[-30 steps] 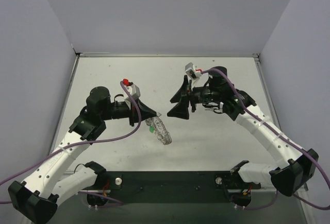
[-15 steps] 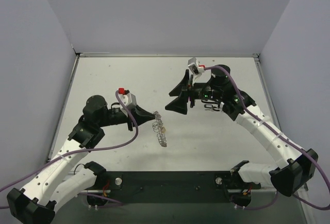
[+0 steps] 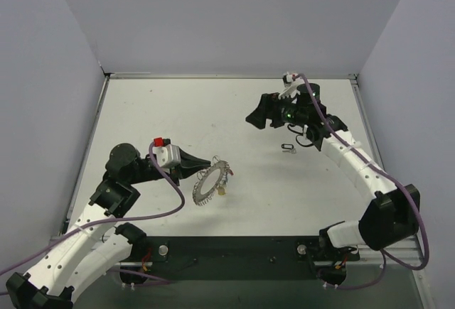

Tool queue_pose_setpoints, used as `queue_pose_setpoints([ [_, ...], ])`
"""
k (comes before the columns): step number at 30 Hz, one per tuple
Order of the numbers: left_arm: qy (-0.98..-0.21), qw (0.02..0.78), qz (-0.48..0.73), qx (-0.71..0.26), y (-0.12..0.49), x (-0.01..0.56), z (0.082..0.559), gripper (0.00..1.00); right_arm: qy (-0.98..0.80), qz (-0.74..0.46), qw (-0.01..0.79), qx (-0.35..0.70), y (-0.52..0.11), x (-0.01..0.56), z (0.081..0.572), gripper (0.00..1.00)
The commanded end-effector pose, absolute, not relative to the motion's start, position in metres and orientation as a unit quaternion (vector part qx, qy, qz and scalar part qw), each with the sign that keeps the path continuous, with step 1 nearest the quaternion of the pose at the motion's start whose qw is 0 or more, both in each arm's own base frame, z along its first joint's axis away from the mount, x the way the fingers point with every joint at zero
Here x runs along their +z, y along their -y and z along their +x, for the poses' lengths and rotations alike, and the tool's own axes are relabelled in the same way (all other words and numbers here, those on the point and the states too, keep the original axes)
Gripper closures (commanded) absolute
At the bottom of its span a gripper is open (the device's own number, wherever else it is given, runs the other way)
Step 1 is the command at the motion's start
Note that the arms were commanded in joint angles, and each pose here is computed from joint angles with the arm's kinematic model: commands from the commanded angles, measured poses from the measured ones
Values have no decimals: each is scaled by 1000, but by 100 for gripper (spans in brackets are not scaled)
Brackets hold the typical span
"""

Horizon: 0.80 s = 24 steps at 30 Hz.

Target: Put the keys on the keyring

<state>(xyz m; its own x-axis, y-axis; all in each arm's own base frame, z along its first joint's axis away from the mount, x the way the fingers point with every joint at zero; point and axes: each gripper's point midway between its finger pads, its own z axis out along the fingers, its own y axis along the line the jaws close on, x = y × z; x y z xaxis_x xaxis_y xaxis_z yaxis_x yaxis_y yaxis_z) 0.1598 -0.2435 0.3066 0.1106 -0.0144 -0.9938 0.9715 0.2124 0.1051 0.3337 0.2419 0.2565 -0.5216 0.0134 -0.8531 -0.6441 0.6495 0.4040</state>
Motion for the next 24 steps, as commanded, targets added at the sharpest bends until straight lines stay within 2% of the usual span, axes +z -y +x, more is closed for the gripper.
queue_pose_setpoints([
  [1,-469,617,477,-415,245,330,156,100,-854,-60,427,293,-198,211,378,25],
  [5,-468,618,476,-416,246,329,157,100,-906,7,379,189,-155,160,391,25],
  [8,-470,615,476,-417,246,326,157,100,-932,42,344,104,-126,130,397,29],
  [14,-473,614,477,-415,246,323,157,100,-957,60,283,11,-88,93,387,42],
  [17,-474,611,477,-417,246,319,157,100,-963,52,265,16,-89,87,377,47],
  [24,-473,605,480,-423,249,318,156,100,-965,22,256,52,-107,86,369,48],
])
